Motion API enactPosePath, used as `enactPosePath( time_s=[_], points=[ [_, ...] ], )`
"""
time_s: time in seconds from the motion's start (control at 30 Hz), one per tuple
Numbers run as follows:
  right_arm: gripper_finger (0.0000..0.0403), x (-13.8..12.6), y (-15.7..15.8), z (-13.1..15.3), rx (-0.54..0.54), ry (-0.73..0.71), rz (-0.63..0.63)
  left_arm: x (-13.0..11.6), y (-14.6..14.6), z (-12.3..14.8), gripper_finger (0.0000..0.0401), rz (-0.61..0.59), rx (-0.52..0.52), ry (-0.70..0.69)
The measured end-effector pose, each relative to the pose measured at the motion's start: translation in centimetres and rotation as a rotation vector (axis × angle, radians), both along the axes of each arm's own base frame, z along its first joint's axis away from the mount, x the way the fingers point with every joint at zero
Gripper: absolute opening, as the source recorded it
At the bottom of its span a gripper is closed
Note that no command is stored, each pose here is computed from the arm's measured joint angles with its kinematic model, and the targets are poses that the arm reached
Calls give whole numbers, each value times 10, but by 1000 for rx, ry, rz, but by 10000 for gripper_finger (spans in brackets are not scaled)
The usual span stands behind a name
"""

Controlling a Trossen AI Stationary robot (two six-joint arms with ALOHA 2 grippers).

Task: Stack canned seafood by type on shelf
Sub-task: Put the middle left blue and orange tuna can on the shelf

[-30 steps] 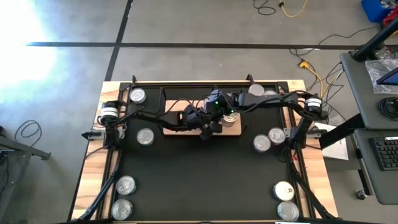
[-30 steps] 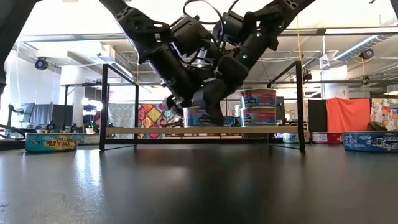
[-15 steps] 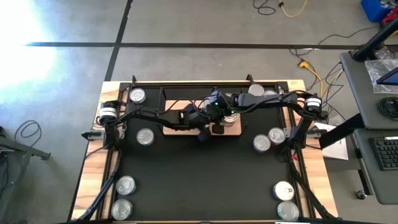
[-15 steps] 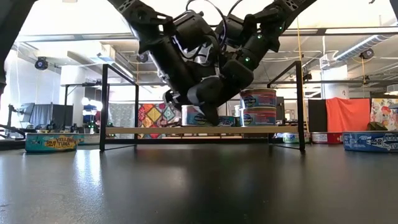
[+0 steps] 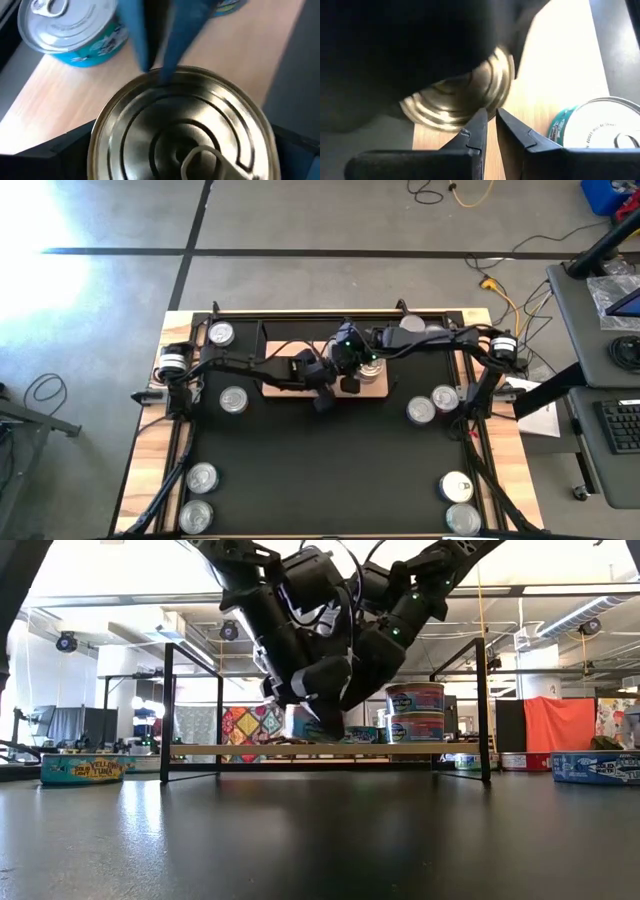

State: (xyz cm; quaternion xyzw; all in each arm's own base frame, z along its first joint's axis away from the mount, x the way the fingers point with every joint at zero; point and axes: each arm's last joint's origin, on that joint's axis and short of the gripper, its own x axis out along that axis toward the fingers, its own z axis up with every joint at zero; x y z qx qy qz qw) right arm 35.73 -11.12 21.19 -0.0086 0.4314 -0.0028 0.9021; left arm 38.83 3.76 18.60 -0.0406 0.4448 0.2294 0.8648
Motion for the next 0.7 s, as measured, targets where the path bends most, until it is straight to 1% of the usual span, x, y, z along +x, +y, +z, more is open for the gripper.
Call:
enactPosePath(
  time_s=[0.17, 0.33, 0.47, 0.7],
  points=[
    [33, 5, 3, 12, 32, -94, 37, 6, -1, 3, 398, -40, 18, -97],
    [34, 5, 6, 9, 110, -114, 77, 10, 0, 2, 398, -45, 26, -188],
    [34, 2, 8, 2, 158, -100, 87, 9, 1, -2, 398, -35, 38, -191],
    [34, -4, 10, -10, 161, -78, 95, 10, 2, -3, 398, -24, 51, -211]
  ],
)
